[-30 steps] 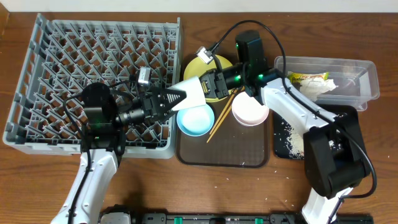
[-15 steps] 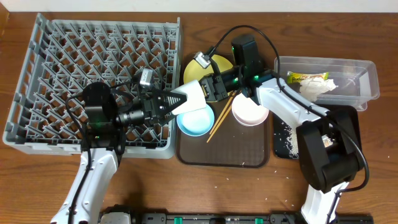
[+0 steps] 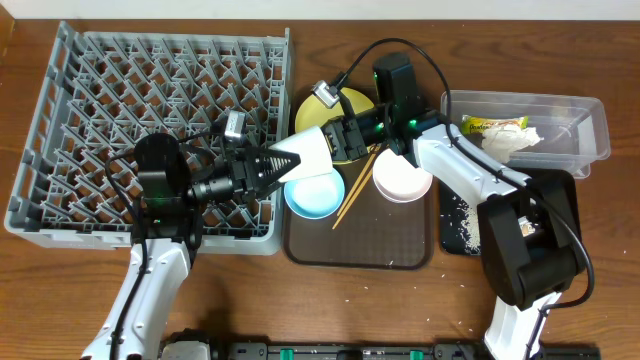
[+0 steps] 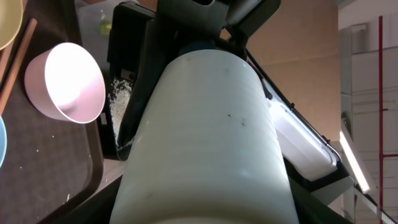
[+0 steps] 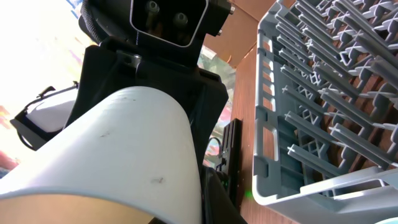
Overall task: Sort waste into correct bins and load items into the dishwasher
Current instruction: 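Hand the white cup from the right gripper to the left gripper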
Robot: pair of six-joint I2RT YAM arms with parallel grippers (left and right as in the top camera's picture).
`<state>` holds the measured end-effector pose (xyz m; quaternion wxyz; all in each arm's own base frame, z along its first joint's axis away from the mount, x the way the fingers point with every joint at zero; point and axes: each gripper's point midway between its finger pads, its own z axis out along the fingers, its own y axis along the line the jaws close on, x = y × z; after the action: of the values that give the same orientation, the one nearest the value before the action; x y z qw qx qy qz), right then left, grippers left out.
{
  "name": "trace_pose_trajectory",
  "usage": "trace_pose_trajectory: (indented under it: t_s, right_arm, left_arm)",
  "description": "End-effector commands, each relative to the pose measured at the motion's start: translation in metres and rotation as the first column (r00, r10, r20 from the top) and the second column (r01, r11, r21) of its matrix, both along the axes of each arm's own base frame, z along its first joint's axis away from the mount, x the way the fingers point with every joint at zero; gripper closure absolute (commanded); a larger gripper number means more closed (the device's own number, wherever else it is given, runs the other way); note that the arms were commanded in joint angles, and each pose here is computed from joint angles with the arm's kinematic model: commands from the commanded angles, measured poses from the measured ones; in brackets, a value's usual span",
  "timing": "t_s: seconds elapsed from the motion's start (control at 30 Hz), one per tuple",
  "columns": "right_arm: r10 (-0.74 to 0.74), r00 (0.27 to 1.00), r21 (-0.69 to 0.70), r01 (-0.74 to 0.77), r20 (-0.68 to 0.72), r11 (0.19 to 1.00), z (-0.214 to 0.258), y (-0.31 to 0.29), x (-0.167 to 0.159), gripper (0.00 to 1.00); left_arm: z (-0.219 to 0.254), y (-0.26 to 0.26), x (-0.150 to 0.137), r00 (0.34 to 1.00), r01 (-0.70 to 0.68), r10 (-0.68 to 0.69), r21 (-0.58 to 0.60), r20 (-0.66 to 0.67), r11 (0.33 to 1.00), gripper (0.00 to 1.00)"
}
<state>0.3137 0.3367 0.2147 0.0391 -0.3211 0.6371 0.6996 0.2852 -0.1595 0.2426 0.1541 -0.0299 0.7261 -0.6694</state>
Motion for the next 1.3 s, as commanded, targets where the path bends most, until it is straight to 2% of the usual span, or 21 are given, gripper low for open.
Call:
trace_pose_trajectory:
  t_s: [0.0, 0.07, 0.17, 0.27, 0.3, 0.47, 0.57, 0.6, 0.63, 0.7, 0.77, 1.13, 1.27]
  right_arm:
    - [0.035, 0.999, 0.006, -0.035, -0.007, 0.999, -0.005, 0.006, -0.008, 0.99]
    - [0.038, 0.999, 0.008, -0.038, -0.008, 0.999, -0.004, 0.006, -0.009, 0.99]
    - [0.039, 0.999, 0.008, -0.039, -0.009, 0.999, -0.004, 0.006, -0.009, 0.99]
    - [0.040, 0.999, 0.008, -0.040, -0.008, 0.999, -0.004, 0.007, -0.009, 0.99]
    - [0.040, 0.999, 0.008, -0.040, -0.007, 0.999, -0.004, 0.007, -0.009, 0.99]
    - [0.039, 0.999, 0.008, -0.039, -0.007, 0.999, -0.004, 0.007, -0.009, 0.99]
    - [0.039, 0.999, 0.011, -0.039, 0.000, 0.999, -0.004, 0.007, -0.009, 0.99]
    - [0.039, 0.999, 0.014, -0.039, 0.005, 0.999, -0.003, 0.007, -0.008, 0.99]
    - [0.039, 0.999, 0.015, -0.039, 0.008, 0.999, -0.002, 0.007, -0.008, 0.99]
    - [0.038, 0.999, 0.017, -0.038, 0.012, 0.999, 0.000, 0.008, -0.007, 0.99]
    - [0.038, 0.999, 0.024, -0.039, 0.024, 0.999, 0.004, 0.009, -0.005, 0.99]
    - [0.054, 0.998, 0.034, -0.055, 0.045, 0.998, 0.010, 0.015, -0.008, 0.99]
    - [0.057, 0.997, 0.037, -0.059, 0.052, 0.998, 0.009, 0.016, -0.009, 0.99]
  left_arm:
    - [0.006, 0.006, 0.016, 0.994, -0.093, 0.091, 0.023, 0.060, 0.995, 0.29]
    - [0.006, 0.007, 0.019, 0.992, -0.113, 0.111, 0.027, 0.061, 0.993, 0.20]
    - [0.005, 0.009, 0.023, 0.989, -0.132, 0.130, 0.033, 0.067, 0.991, 0.14]
    - [0.005, 0.009, 0.023, 0.989, -0.135, 0.132, 0.033, 0.067, 0.990, 0.14]
    - [0.005, 0.009, 0.023, 0.989, -0.135, 0.132, 0.033, 0.067, 0.990, 0.16]
    - [0.005, 0.008, 0.022, 0.989, -0.131, 0.129, 0.032, 0.066, 0.991, 0.45]
    - [0.005, 0.008, 0.021, 0.991, -0.123, 0.120, 0.031, 0.065, 0.992, 0.51]
    - [0.005, 0.007, 0.020, 0.991, -0.117, 0.115, 0.030, 0.065, 0.993, 0.49]
    - [0.006, 0.006, 0.018, 0.992, -0.106, 0.104, 0.028, 0.066, 0.994, 0.31]
    - [0.006, 0.005, 0.015, 0.994, -0.085, 0.084, 0.024, 0.065, 0.996, 0.18]
    - [0.007, 0.004, 0.012, 0.996, -0.067, 0.066, 0.020, 0.065, 0.998, 0.15]
    - [0.008, 0.003, 0.009, 0.997, -0.049, 0.048, 0.017, 0.065, 0.999, 0.17]
    - [0.008, 0.003, 0.009, 0.997, -0.049, 0.048, 0.017, 0.065, 0.999, 0.28]
